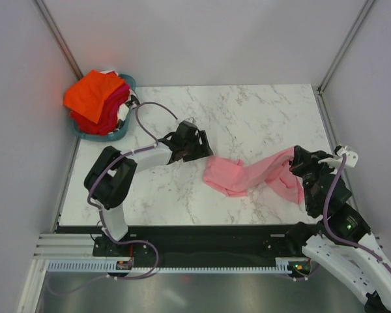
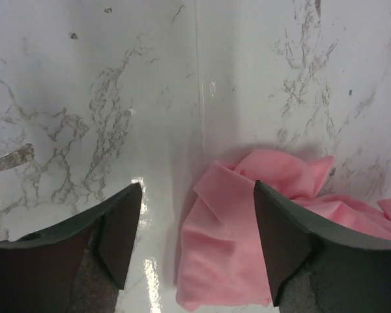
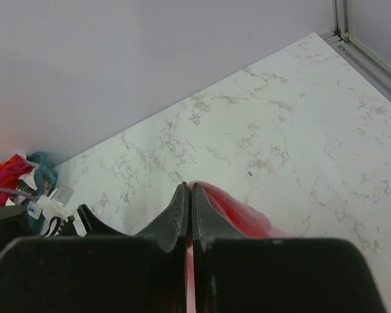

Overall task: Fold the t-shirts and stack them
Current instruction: Flatten the tshirt out

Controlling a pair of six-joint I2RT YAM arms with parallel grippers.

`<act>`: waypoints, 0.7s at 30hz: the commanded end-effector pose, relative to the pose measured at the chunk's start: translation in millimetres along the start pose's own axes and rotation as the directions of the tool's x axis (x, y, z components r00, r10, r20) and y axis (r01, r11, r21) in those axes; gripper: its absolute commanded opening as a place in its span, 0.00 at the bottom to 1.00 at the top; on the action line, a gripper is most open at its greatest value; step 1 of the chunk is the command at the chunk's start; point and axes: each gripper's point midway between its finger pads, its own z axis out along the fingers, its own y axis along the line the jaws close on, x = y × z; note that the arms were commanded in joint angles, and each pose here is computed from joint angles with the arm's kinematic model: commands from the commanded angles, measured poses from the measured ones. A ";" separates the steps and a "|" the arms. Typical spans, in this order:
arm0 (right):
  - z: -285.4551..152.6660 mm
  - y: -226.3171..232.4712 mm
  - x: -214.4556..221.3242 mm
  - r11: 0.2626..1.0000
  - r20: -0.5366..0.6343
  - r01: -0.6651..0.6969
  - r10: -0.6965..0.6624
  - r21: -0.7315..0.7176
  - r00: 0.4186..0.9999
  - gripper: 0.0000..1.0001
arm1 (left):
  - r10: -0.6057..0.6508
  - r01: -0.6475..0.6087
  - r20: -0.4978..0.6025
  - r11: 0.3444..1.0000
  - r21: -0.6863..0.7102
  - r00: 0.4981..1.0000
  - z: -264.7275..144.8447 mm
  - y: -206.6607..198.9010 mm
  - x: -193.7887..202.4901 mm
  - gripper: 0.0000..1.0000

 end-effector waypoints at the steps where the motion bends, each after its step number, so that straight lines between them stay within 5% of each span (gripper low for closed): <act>1: -1.5 6.5 -5.1 0.998 0.018 -0.052 0.052 -0.034 0.998 0.01 | -0.030 0.031 -0.028 0.999 0.030 0.999 9.0 -21.6 -1.8 0.77; 7: -4.4 5.3 -7.5 0.997 0.024 -0.061 0.062 -0.042 0.998 0.01 | -0.034 0.035 -0.030 0.999 0.029 0.999 14.0 -26.2 3.9 0.40; 10: -4.3 4.6 -7.9 0.997 0.027 -0.063 0.064 -0.038 0.998 0.01 | -0.027 0.030 -0.049 0.998 0.055 0.998 12.7 -33.6 10.6 0.04; 16: -2.1 5.1 -8.5 0.998 0.027 -0.063 0.063 -0.024 0.998 0.00 | -0.017 0.016 0.018 0.998 0.069 1.000 -10.6 -40.3 4.2 0.02; 21: 12.3 15.8 13.0 0.999 -0.032 -0.042 0.042 -0.014 0.999 0.00 | 0.001 -0.008 0.228 1.000 0.027 0.974 -75.5 -34.9 -60.0 0.02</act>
